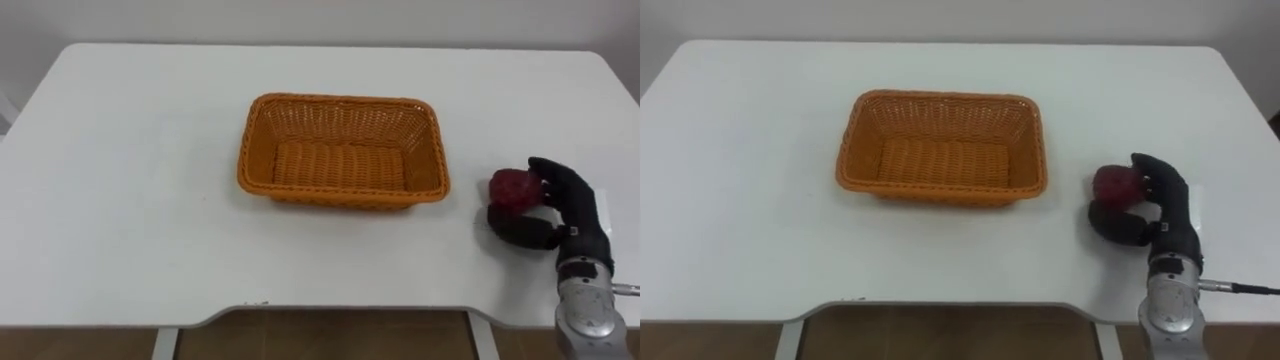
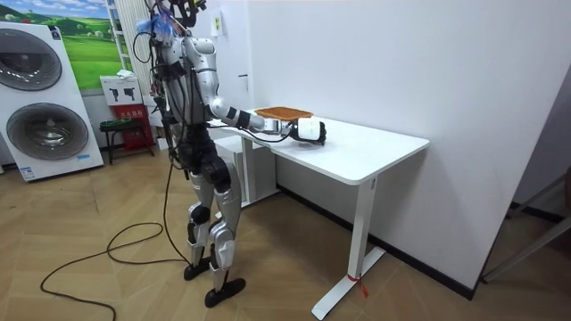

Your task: Pick and place apple

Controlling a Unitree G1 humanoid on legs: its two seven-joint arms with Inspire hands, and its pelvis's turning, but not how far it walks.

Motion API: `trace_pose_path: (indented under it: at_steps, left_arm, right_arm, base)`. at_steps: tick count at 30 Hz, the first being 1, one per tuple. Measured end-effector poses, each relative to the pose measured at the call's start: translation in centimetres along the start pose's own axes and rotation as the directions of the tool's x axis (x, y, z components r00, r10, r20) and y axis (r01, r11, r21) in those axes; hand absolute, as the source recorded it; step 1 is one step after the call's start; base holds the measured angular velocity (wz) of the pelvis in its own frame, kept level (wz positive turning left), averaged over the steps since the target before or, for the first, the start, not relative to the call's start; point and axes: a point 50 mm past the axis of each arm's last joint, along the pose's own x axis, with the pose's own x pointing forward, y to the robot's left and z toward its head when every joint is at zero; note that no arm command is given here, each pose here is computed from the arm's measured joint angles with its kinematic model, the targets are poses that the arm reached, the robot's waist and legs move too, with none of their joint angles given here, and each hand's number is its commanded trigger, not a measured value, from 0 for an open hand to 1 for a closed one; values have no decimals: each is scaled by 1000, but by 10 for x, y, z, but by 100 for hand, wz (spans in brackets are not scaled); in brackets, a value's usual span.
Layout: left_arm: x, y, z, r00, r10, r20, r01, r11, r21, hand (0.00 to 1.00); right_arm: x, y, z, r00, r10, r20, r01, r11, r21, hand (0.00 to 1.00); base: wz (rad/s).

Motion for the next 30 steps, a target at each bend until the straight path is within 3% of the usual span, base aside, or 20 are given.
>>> trace_pose_path:
  at_steps: [10, 17, 26, 30]
  left_arm:
    - [0, 0, -1, 1000, 0, -1, 0, 1000, 0, 0]
    - [0, 0, -3, 1000, -1, -16, 1, 1000, -1, 0]
    - [0, 0, -3, 1000, -7, -14, 6, 1000, -14, 0]
    - [0, -1, 2, 1000, -6, 0, 6, 1000, -10, 0]
  right_arm:
    - [-1, 0, -5, 1000, 7, -14, -7, 1000, 6, 100]
    - [1, -3, -1, 998, -22, -54, 29, 989, 142, 100]
    - [0, -7, 38, 993, -69, 96, 51, 982, 181, 100]
    - [-3, -2, 68, 974, -39, 223, -5, 981, 193, 100]
  base:
    - [0]
    - [-1]
    - [-2]
    - [-8]
